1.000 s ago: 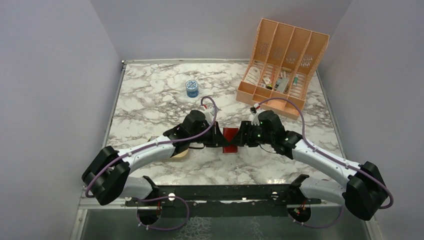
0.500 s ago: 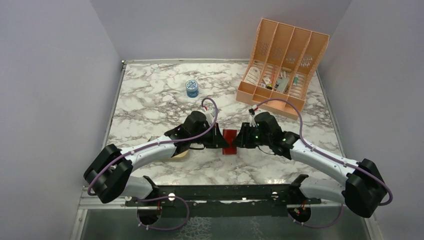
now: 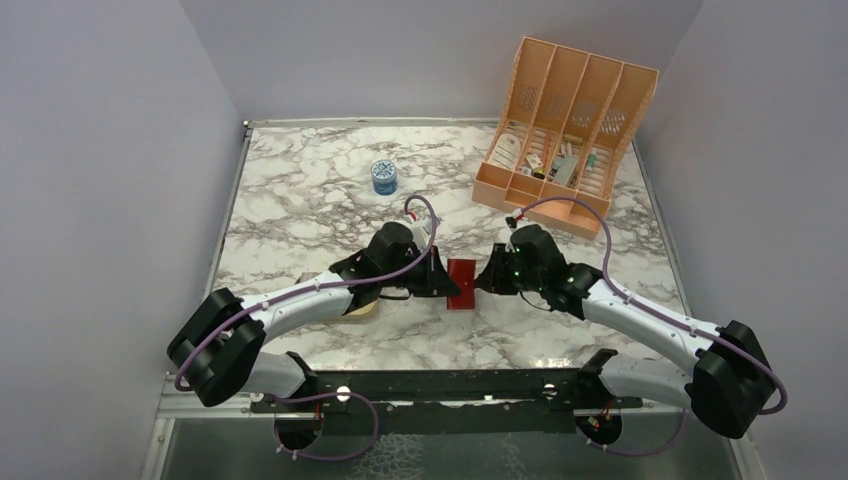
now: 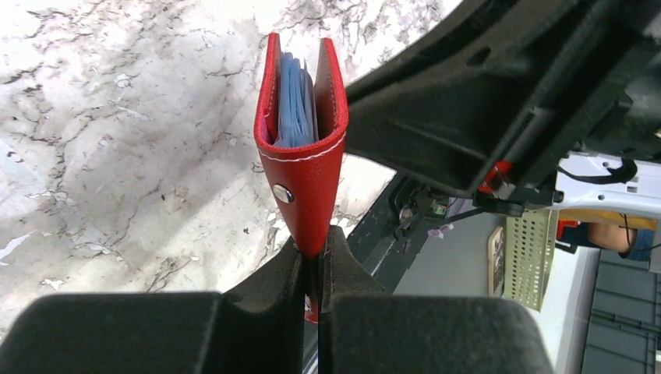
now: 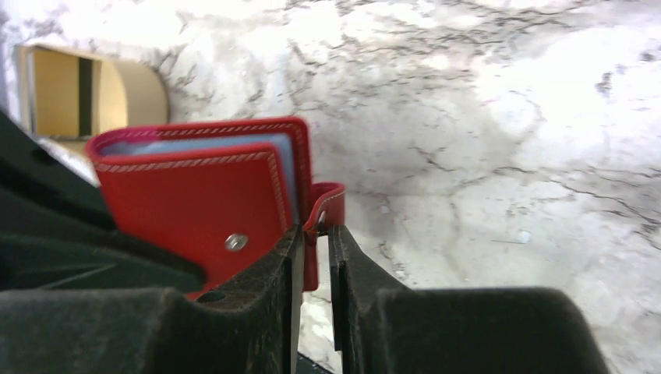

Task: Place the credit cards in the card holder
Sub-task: Open the card holder at the center of the board.

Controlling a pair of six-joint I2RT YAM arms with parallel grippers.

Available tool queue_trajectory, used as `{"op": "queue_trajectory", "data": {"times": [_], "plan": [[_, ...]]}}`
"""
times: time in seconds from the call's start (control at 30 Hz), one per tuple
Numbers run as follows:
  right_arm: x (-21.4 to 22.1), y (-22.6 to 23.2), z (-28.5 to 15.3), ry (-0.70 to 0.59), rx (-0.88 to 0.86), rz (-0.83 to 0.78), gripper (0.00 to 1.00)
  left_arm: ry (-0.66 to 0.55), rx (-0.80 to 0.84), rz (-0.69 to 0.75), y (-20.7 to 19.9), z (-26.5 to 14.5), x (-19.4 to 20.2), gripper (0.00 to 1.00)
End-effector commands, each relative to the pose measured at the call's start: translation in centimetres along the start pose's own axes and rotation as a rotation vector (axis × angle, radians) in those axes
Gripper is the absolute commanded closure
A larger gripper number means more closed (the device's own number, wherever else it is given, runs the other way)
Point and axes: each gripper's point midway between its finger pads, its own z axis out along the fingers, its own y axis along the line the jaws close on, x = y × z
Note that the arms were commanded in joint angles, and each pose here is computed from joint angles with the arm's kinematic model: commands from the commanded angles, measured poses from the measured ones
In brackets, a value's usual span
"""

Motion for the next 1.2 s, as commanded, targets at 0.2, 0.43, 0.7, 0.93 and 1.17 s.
{"op": "queue_trajectory", "data": {"times": [0.2, 0.43, 0.7, 0.93, 1.17], "plan": [[-1.2, -0.5, -0.3, -0.035, 0.038, -0.025, 0.81, 0.021, 0.061, 0.037, -1.6, -0.3, 0.3, 1.0], [-0.9, -0.8, -0.4, -0.051, 0.037, -0.006, 0.63, 0.02, 0.071, 0.043, -1.9, -0.4, 0.1, 1.0], [-0.2, -0.8, -0.1, -0.04, 0.019, 0.013, 0.86, 0.013, 0.073, 0.049, -2.1, -0.8, 0.1, 1.0], [-0.7, -0.2, -1.4, -0.074, -0.024, -0.021, 0.99, -0.003, -0.124, 0.045, 1.8, -0.6, 0.1, 0.82], [2.1, -1.9, -0.1, 0.01, 0.015, 0.009, 0.99, 0.019, -0.309, 0.046, 5.4, -0.6, 0.2, 0.42]]}}
